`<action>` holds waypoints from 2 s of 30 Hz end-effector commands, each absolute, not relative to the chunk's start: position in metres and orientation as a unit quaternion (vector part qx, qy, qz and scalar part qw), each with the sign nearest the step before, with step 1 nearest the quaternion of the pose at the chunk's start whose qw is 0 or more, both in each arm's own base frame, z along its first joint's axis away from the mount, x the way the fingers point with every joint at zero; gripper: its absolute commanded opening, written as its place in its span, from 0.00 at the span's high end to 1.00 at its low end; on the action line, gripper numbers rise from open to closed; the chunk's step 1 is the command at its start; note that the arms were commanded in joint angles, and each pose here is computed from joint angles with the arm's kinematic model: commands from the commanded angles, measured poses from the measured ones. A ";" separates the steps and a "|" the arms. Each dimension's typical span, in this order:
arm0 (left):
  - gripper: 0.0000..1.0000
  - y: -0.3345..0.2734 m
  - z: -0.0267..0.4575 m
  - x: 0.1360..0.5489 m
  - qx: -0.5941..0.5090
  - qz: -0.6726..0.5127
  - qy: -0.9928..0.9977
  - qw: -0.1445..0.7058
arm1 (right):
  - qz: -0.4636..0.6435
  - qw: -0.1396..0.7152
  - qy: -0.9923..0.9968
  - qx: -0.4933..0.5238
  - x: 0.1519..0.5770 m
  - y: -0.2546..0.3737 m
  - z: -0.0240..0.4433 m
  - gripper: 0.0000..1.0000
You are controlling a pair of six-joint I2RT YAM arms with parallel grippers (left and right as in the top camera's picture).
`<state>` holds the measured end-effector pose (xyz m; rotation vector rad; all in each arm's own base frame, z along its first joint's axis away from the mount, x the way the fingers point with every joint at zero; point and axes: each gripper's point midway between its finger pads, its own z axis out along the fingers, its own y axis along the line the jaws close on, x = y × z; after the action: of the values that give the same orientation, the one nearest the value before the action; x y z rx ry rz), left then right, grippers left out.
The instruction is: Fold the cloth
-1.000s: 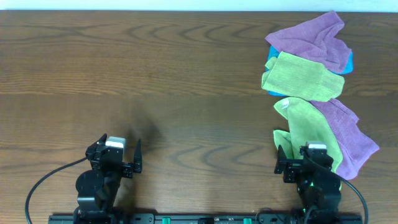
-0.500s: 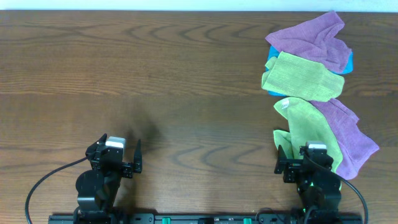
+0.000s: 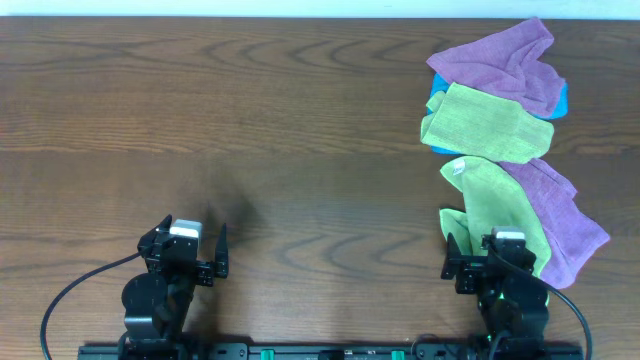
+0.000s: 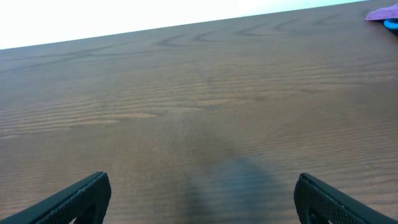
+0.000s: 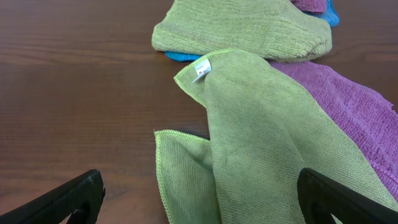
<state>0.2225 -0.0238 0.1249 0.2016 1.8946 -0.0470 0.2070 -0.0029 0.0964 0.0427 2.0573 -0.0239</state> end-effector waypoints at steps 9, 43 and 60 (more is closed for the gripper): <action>0.05 -0.021 0.115 0.222 0.078 -0.017 0.818 0.569 | -0.017 0.519 0.854 0.017 0.207 -0.005 0.098 0.01; 0.05 -0.021 0.115 0.222 0.078 -0.017 0.818 0.569 | 0.195 0.595 0.770 0.123 0.228 0.030 0.158 0.01; 0.05 -0.021 0.115 0.222 0.078 -0.017 0.818 0.569 | 0.149 0.393 0.894 0.158 0.282 0.033 0.101 0.01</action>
<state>0.2224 -0.0238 0.1254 0.2013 1.8923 -0.0464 0.2665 0.0324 0.0927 0.4062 2.2340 0.3902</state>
